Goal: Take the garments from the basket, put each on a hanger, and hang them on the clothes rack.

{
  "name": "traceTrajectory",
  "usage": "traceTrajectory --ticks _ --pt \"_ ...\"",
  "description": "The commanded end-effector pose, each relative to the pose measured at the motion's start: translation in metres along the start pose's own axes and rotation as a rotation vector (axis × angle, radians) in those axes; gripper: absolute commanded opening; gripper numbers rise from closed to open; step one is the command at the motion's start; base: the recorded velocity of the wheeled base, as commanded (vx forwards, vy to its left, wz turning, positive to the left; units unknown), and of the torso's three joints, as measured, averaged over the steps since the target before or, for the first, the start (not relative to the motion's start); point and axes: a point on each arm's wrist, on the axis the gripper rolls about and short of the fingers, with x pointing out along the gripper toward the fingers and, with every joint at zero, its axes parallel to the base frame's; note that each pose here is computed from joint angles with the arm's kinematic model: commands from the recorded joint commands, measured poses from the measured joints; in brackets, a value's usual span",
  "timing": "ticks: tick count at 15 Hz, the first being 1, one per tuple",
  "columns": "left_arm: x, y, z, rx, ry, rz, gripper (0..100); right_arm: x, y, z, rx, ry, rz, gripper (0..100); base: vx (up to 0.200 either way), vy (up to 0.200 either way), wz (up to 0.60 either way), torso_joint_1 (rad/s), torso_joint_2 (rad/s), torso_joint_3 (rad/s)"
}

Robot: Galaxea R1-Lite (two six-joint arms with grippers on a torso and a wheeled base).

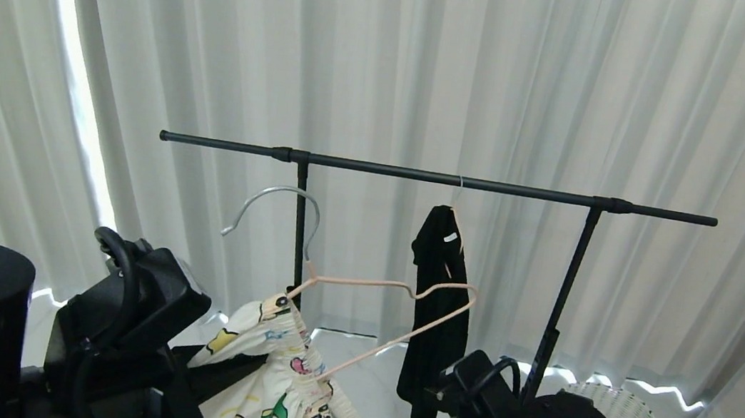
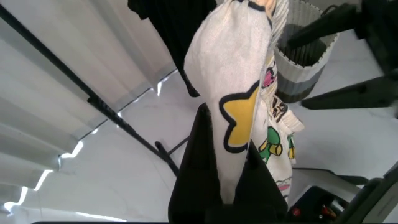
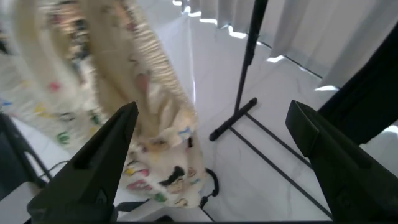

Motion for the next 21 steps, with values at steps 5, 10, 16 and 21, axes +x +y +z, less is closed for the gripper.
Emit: traceTrajectory --ticks 5,10,16,21 --pt "-0.01 -0.005 0.003 0.011 -0.045 -0.023 0 0.016 0.019 -0.028 -0.049 0.086 0.012 100 0.0 0.0 0.0 0.0 0.0 0.0" --pt "-0.019 -0.007 -0.007 0.011 -0.045 -0.022 0 0.027 0.007 -0.042 -0.068 0.099 -0.172 100 0.0 0.0 0.0 0.0 0.0 0.0" --pt "-0.033 -0.008 -0.041 0.012 0.022 0.04 0 0.01 -0.065 0.0 -0.078 -0.012 -0.462 100 0.0 0.0 0.0 0.0 0.0 0.0" --pt "-0.034 -0.011 -0.055 0.028 0.065 0.027 0 -0.009 -0.086 0.027 -0.125 -0.082 -0.463 100 0.0 0.0 0.0 0.0 0.0 0.0"
